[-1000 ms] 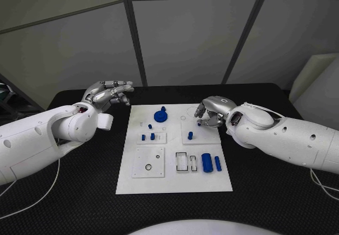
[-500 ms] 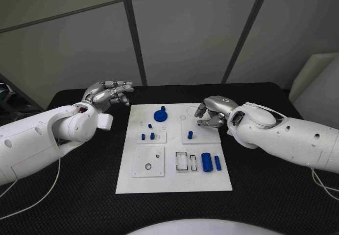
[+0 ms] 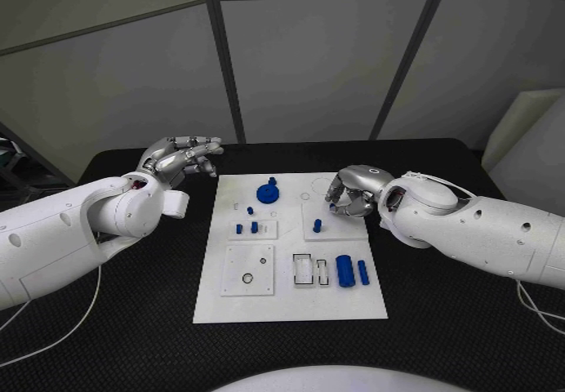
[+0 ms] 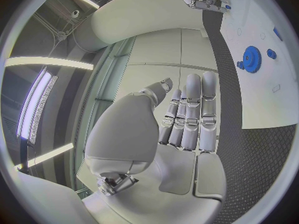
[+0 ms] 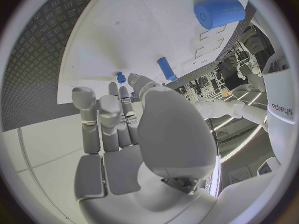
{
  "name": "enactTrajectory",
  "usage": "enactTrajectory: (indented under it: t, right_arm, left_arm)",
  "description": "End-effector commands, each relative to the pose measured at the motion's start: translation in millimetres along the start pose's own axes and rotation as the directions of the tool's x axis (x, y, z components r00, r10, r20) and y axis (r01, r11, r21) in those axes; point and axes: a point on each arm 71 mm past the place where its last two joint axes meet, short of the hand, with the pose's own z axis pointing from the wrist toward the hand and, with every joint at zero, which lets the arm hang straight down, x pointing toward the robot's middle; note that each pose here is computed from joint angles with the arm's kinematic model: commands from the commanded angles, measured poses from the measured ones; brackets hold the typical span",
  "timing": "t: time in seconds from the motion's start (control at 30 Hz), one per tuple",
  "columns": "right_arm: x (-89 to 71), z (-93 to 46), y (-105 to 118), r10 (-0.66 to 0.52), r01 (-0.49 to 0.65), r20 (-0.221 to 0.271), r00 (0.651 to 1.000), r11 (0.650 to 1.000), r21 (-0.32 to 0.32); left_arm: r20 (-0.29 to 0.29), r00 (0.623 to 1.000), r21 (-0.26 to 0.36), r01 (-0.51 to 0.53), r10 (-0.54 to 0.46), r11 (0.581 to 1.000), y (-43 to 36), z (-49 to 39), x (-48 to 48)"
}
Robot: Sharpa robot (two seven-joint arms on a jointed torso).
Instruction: Assemble the parts on the task board
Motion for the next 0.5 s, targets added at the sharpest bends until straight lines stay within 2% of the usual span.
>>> enactTrajectory:
  t: [0.03,0.3,0.5]
  right_arm:
    - [2.0,1.0,-0.4,-0.003,0.003,-0.033,0.999,1.0,0.013]
    - [2.9,3.1,-0.2,-0.006,0.007,-0.038,0.999,1.0,0.018]
    - [5.4,4.6,1.0,-0.019,0.021,-0.066,0.998,1.0,0.02]
  left_arm:
    - [-0.012,1.0,0.007,0.007,-0.007,1.0,-1.2,0.3,1.7]
    - [-0.007,1.0,0.009,0.006,-0.006,1.0,-1.2,0.3,1.5]
    - [-0.008,1.0,0.009,0.006,-0.006,1.0,-1.2,0.3,1.9]
